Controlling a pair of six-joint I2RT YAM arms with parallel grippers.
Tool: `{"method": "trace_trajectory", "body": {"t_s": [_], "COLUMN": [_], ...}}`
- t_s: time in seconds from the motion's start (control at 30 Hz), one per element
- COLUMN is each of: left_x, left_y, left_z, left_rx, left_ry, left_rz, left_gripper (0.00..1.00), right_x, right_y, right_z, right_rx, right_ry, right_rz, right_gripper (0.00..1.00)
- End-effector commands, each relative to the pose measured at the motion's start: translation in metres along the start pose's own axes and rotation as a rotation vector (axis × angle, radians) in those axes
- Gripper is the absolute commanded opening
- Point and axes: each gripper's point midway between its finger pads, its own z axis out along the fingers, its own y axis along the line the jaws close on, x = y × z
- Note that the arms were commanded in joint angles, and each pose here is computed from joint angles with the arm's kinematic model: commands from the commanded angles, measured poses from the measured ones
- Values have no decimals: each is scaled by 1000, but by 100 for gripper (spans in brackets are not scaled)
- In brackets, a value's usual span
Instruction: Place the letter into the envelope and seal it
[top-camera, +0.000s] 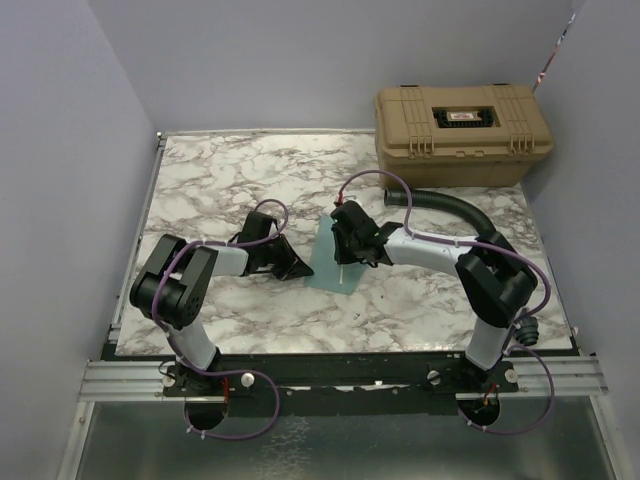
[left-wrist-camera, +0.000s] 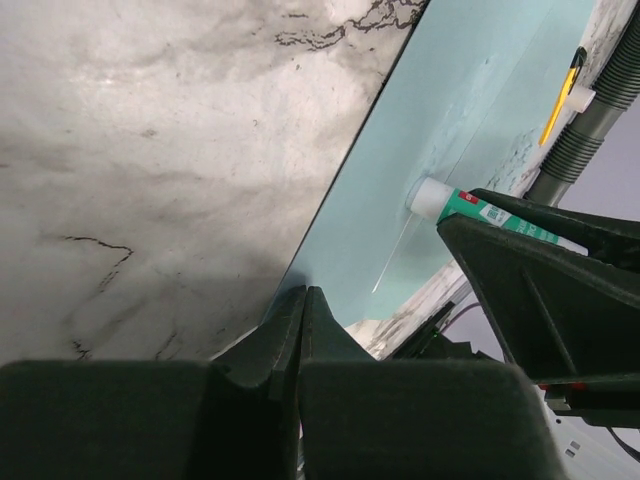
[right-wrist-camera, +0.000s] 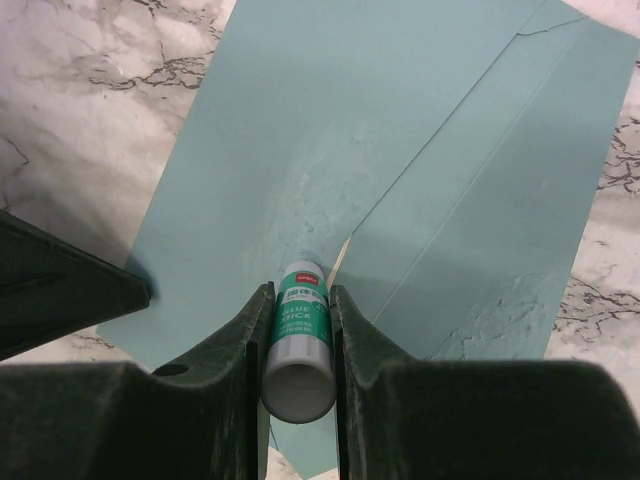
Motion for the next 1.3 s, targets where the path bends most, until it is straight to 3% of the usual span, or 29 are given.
{"method": "trace_trajectory", "body": {"t_s": [0.0,0.57,1.07,1.27], "left_x": [-2,3,-1,-1], "left_y": [51,52,52,53], "left_z": [10,7,11,11], "left_rx": [-186,-181,-189,-189], "left_ry": [-49,-36,-44,-44], "left_rz": [-45,-38,-59,-61], "left_gripper": [0,0,0,0], "right_x": [55,14,57,55], "right_y": [-11,-54,-16,-24], "right_z": [-2,29,0,0], "right_rx": [17,186,33,84], "right_ry": [190,111,181,167], "right_rz": [-49,5,-8,-15], "right_gripper": [1,1,1,0]}}
